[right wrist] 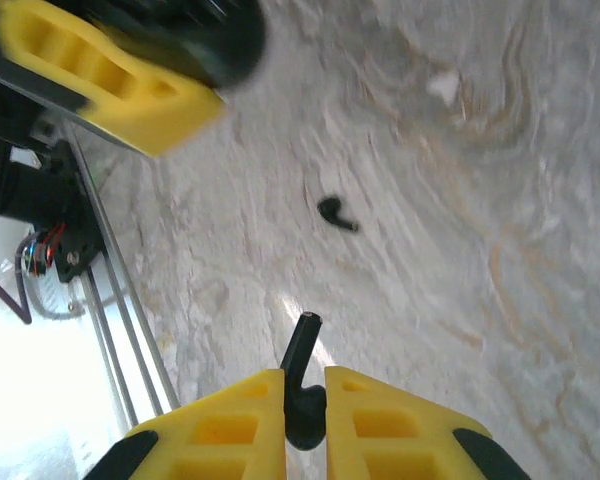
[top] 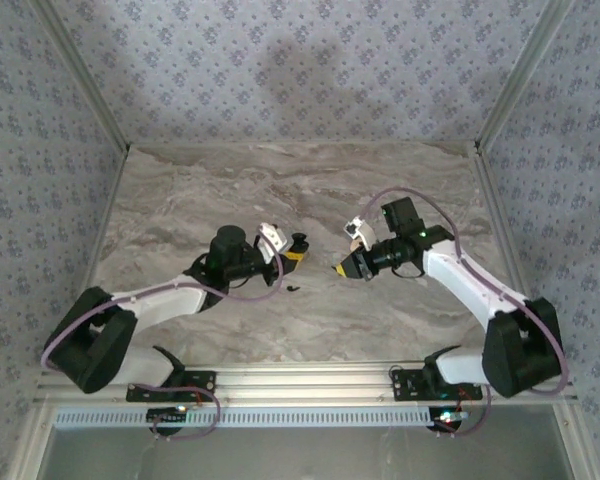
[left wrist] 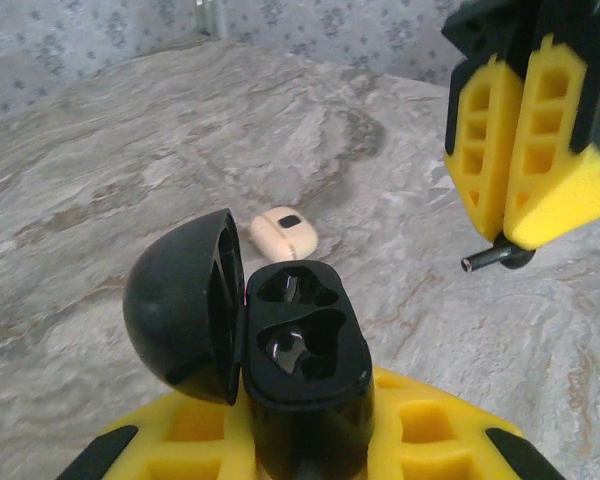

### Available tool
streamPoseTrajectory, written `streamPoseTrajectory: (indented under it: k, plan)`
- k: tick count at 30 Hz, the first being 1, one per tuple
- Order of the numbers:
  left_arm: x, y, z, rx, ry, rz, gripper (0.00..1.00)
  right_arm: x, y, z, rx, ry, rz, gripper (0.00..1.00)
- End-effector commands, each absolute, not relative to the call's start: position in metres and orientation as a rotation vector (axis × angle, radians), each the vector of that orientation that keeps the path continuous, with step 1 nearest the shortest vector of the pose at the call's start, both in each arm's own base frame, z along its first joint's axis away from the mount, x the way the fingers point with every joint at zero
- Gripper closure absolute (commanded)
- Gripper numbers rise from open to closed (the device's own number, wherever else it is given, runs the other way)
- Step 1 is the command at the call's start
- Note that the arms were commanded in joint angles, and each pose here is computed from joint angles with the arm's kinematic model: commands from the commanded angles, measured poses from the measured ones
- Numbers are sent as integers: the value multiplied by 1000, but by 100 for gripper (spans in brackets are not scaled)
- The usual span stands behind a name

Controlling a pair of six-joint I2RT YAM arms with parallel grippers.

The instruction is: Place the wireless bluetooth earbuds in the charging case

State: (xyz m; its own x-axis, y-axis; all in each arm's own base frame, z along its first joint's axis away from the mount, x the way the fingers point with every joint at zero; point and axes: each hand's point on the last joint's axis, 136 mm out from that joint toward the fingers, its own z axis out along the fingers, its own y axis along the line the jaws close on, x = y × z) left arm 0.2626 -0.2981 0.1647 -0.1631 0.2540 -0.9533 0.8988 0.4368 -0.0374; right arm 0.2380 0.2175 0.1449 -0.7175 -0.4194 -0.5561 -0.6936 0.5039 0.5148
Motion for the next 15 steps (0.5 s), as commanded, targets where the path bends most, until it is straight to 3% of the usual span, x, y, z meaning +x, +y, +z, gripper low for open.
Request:
streamPoseTrajectory:
  k: [1,15]
  plan:
    - [267,-278,163,944,1750,-703,87,230,212,127,-926,2572,1049,85]
    - [252,-239,168,901,1810,-609,87,214,226,63,-1085,2926,1109,86]
